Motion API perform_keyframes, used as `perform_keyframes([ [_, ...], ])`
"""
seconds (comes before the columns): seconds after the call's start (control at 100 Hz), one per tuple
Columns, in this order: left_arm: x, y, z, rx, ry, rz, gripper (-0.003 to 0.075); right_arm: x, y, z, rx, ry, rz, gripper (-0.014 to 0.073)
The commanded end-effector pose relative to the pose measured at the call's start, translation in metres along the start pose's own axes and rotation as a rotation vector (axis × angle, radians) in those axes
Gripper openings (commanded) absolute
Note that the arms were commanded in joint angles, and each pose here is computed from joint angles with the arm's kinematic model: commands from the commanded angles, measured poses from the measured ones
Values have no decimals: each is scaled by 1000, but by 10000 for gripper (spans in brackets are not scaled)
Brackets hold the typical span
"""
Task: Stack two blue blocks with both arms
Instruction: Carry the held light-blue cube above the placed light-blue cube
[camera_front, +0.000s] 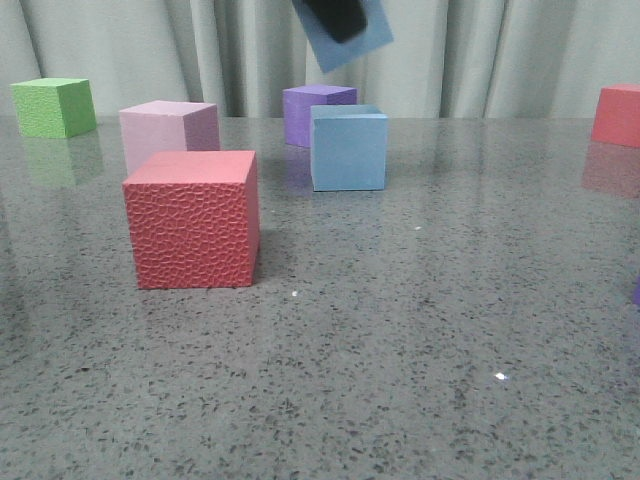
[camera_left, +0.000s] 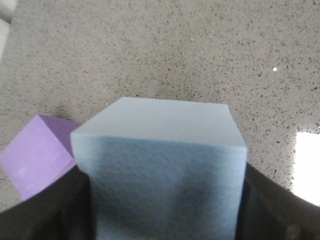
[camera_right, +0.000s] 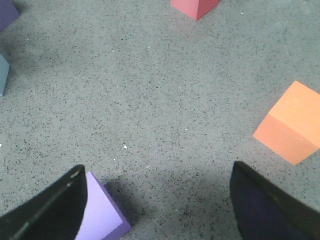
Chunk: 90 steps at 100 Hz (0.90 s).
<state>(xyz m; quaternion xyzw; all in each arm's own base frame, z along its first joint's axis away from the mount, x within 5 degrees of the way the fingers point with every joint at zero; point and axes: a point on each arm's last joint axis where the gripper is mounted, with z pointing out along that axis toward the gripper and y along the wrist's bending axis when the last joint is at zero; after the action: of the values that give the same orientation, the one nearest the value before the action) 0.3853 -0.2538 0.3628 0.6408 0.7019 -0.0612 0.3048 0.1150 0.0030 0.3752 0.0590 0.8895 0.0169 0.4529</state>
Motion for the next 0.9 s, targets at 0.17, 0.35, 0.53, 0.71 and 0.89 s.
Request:
perform_keyframes([
  [0.17,-16,-2,-32,-64,-92,14,170,-11,1,-6,-11,-92,-12,580],
  [0.35,-12,-2,-32,-63,-56,22,170,-11,1,-6,-11,-93,-12,580],
  [0.53,-13,-2,-32,-64,-58,22,170,-11,1,-6,-11,-93,-12,580],
  [0.71,-11,-2,-26,-52,-48,16,170,-11,1,-6,-11,-94,-12,580],
  [0.89,-10,-1,-23,-46,-43,13,170,-11,1,-6,-11,-94,-12,580],
])
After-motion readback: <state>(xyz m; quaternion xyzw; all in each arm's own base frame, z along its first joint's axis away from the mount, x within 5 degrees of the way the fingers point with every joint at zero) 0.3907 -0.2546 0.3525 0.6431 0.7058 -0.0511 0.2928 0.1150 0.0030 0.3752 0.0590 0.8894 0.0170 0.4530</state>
